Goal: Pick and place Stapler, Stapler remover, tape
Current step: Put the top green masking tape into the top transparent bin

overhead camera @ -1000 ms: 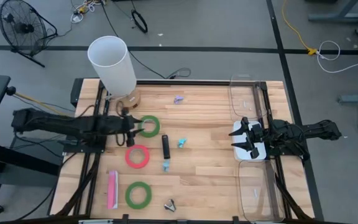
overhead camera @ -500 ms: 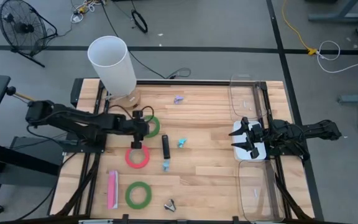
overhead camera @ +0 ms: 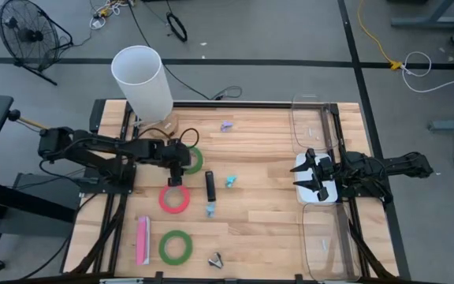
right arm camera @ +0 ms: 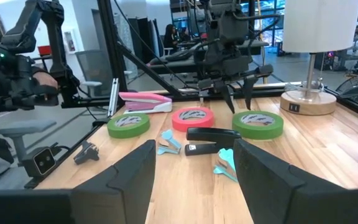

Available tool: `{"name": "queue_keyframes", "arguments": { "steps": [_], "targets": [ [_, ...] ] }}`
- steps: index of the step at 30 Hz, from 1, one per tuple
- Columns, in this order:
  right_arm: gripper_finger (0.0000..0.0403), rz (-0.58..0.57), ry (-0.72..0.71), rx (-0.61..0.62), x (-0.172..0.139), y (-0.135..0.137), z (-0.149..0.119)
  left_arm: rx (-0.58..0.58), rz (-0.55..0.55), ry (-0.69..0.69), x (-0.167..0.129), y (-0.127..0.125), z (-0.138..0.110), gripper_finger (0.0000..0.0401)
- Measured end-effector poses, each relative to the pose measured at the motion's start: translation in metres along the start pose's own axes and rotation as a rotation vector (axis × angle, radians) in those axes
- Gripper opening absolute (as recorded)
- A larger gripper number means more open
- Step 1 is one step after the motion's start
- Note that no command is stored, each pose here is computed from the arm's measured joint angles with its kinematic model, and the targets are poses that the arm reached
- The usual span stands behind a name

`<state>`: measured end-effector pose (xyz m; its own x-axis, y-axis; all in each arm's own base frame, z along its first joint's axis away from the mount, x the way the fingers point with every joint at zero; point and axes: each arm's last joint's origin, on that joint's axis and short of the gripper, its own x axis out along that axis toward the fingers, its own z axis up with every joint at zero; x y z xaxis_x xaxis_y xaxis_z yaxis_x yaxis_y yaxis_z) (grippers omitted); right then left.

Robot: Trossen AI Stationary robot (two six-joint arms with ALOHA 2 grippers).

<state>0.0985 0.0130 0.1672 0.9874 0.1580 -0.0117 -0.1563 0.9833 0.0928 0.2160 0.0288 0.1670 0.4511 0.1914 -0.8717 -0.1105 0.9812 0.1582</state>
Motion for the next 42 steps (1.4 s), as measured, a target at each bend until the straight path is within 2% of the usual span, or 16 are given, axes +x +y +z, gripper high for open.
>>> {"name": "queue_keyframes", "arguments": {
  "steps": [13, 26, 35, 42],
  "targets": [
    [0.0217, 0.003, 0.001, 0.0, 0.0, 0.0, 0.0, 0.0, -0.01, 0.076, 0.022, -0.003, -0.001, 0.0177],
    [0.0217, 0.003, 0.001, 0.0, 0.0, 0.0, 0.0, -0.053, -0.043, 0.064, 0.022, -0.004, -0.001, 0.0177],
    [0.0217, 0.003, 0.001, 0.0, 0.0, 0.0, 0.0, -0.065, -0.126, 0.073, 0.023, -0.007, -0.002, 0.0177],
    [0.0217, 0.003, 0.001, 0.0, 0.0, 0.0, 0.0, -0.058, -0.09, 0.082, 0.023, -0.005, -0.001, 0.0177]
  ]
}}
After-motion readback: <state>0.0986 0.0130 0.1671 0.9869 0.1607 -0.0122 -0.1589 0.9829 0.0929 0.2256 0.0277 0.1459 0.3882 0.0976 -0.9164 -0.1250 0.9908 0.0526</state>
